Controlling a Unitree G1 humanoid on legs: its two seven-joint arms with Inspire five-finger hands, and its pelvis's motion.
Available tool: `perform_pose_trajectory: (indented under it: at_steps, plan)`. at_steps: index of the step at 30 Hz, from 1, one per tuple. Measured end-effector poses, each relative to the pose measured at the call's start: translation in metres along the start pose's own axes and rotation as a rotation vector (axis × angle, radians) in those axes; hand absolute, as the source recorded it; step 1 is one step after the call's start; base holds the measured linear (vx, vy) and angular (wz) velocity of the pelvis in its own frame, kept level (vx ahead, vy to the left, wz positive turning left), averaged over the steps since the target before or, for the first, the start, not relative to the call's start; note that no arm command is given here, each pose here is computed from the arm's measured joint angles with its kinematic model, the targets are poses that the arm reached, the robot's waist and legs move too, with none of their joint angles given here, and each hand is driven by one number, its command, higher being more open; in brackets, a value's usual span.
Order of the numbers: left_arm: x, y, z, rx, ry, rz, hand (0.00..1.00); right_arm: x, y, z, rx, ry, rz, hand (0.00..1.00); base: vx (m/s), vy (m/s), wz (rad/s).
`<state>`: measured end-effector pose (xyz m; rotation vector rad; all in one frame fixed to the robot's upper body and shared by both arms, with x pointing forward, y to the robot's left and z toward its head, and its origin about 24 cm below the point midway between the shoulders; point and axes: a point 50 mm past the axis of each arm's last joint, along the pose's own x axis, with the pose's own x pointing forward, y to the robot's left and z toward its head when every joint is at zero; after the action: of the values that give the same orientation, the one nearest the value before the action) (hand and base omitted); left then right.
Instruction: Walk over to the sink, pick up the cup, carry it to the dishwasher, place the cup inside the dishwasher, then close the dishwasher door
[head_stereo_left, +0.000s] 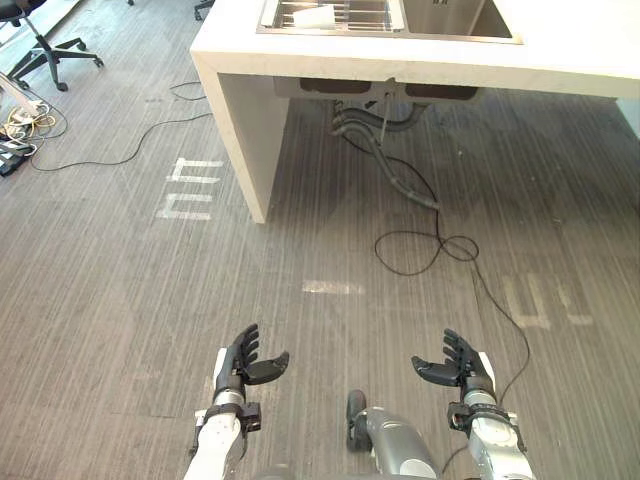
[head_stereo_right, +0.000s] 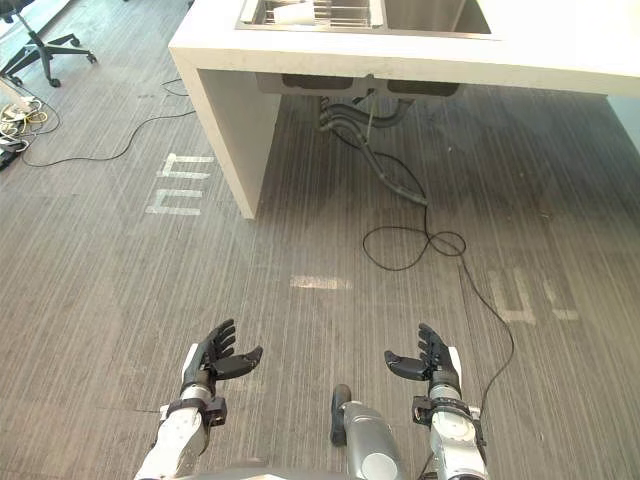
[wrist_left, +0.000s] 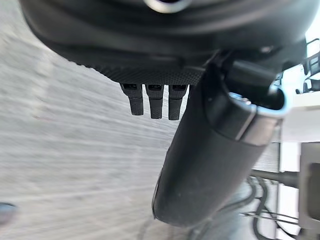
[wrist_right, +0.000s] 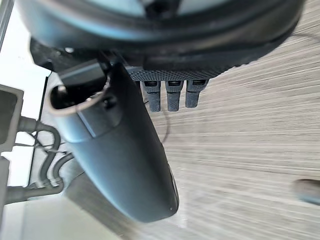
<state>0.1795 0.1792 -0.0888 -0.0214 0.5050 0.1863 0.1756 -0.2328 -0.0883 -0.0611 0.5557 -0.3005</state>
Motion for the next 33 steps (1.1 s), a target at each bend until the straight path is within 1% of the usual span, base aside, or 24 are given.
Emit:
perform_pose_trajectory:
  at_steps: [5,9,12,15,17,19,21,24,26,28,30,33]
  plan:
    - [0.001,-0.001,0.004,-0.011,-0.016,-0.01,0.9,0.004,-0.006,0.011,0.042,-0.052,-0.039,0.9,0.37,-0.059,-0.11]
    - [-0.001,-0.002,0.001,-0.018,-0.007,-0.008,0.9,0.003,-0.011,-0.001,0.061,0.007,-0.079,0.9,0.35,0.143,-0.14]
    - [-0.003,0.002,-0.001,-0.019,-0.003,0.016,0.9,0.0,-0.002,-0.01,0.054,0.045,-0.052,0.9,0.4,0.233,-0.53]
    - [-0.007,-0.003,0.007,-0.034,-0.04,0.0,0.9,-0.001,0.003,-0.017,0.042,0.073,-0.035,0.9,0.4,0.214,-0.16]
    - [-0.011,-0.003,0.021,-0.044,-0.106,-0.013,0.9,-0.005,0.008,-0.026,0.027,0.112,-0.011,0.9,0.36,0.15,-0.03]
    - [-0.014,-0.005,0.045,-0.057,-0.209,-0.037,0.9,-0.01,0.015,-0.035,0.01,0.145,0.026,0.9,0.43,0.091,0.09]
    - [-0.019,-0.006,0.074,-0.087,-0.342,-0.055,0.9,-0.012,0.02,-0.036,-0.005,0.146,0.061,0.9,0.42,0.02,0.24]
    - [-0.029,-0.015,0.104,-0.129,-0.489,-0.096,0.9,-0.011,0.02,-0.035,-0.006,0.142,0.065,0.9,0.41,-0.082,0.28]
    - [-0.032,-0.02,0.112,-0.154,-0.528,-0.119,0.9,-0.01,0.021,-0.033,-0.017,0.135,0.071,0.9,0.41,-0.173,0.2]
    - [-0.036,-0.023,0.119,-0.156,-0.562,-0.137,0.9,-0.015,0.018,-0.04,-0.032,0.15,0.068,0.9,0.54,-0.242,0.31]
    - [-0.039,-0.034,0.124,-0.202,-0.582,-0.16,0.9,-0.013,0.005,-0.041,-0.077,0.157,0.048,0.9,0.45,-0.234,0.18]
    - [-0.052,-0.048,0.148,-0.245,-0.687,-0.23,0.9,-0.018,0.0,-0.048,-0.073,0.18,0.032,0.9,0.36,-0.252,0.31]
